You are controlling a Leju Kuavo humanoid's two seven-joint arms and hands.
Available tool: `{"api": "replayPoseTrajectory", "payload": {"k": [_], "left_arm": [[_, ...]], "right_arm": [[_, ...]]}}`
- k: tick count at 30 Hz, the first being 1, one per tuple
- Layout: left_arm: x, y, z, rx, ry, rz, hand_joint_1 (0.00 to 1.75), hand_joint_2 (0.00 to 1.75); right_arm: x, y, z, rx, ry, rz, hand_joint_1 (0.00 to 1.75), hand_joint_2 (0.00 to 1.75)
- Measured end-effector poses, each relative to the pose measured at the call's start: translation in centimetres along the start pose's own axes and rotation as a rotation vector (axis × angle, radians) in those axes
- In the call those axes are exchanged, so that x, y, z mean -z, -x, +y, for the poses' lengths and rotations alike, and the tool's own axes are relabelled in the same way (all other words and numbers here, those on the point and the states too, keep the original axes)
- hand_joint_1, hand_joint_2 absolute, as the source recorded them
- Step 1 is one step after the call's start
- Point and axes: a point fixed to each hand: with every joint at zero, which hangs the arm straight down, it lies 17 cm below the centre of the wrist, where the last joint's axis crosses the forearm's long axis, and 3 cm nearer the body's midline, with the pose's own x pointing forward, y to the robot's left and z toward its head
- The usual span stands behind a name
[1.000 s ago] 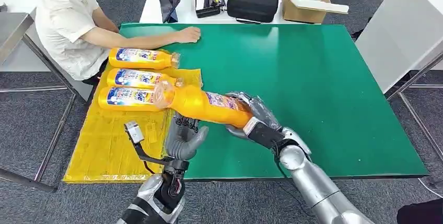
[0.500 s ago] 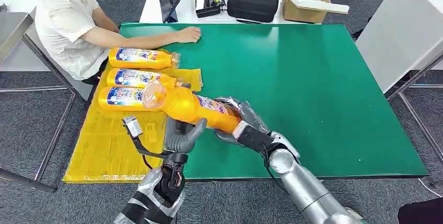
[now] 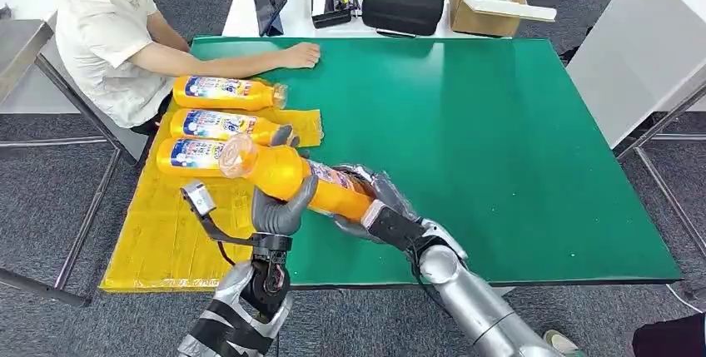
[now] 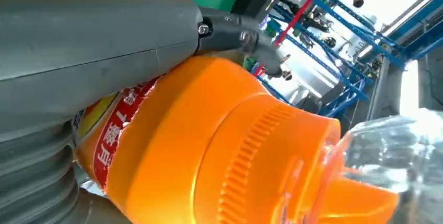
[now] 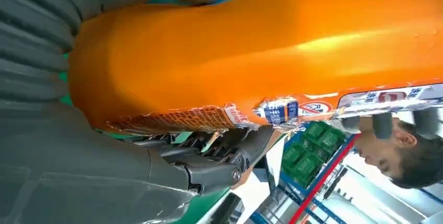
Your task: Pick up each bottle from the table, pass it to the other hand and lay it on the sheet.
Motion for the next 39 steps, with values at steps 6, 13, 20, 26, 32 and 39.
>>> {"api": "replayPoseTrajectory", "payload": {"k": [6,13,20,26,32,39], "left_arm": [[0.0,-0.2,0.2,0.000,-0.003,-0.008,1.75,1.75],[-0.1,-0.3,0.2,0.007,-0.004,-0.013,1.75,1.75],[-0.2,0.5,-0.2,0.050,0.001,0.015,1.75,1.75],[-0.3,1.2,-0.2,0.197,-0.004,0.013,1.75,1.75],[-0.5,0.8,-0.9,0.398,0.029,-0.022,1.75,1.75],[-1.3,-0.1,-1.5,0.496,0.073,-0.039,1.75,1.75]], "right_arm": [[0.1,0.1,0.2,0.011,0.000,0.002,1.75,1.75],[0.0,0.2,-0.2,0.049,0.032,0.001,1.75,1.75],[-0.3,0.6,-0.7,0.097,0.082,0.004,0.00,1.75],[-0.7,1.2,-0.7,0.129,0.116,0.020,0.00,1.75],[-1.2,2.2,-3.0,-0.015,0.252,0.048,0.00,1.75],[-2.2,2.6,-6.6,-0.456,0.394,0.077,0.00,1.75]]}}
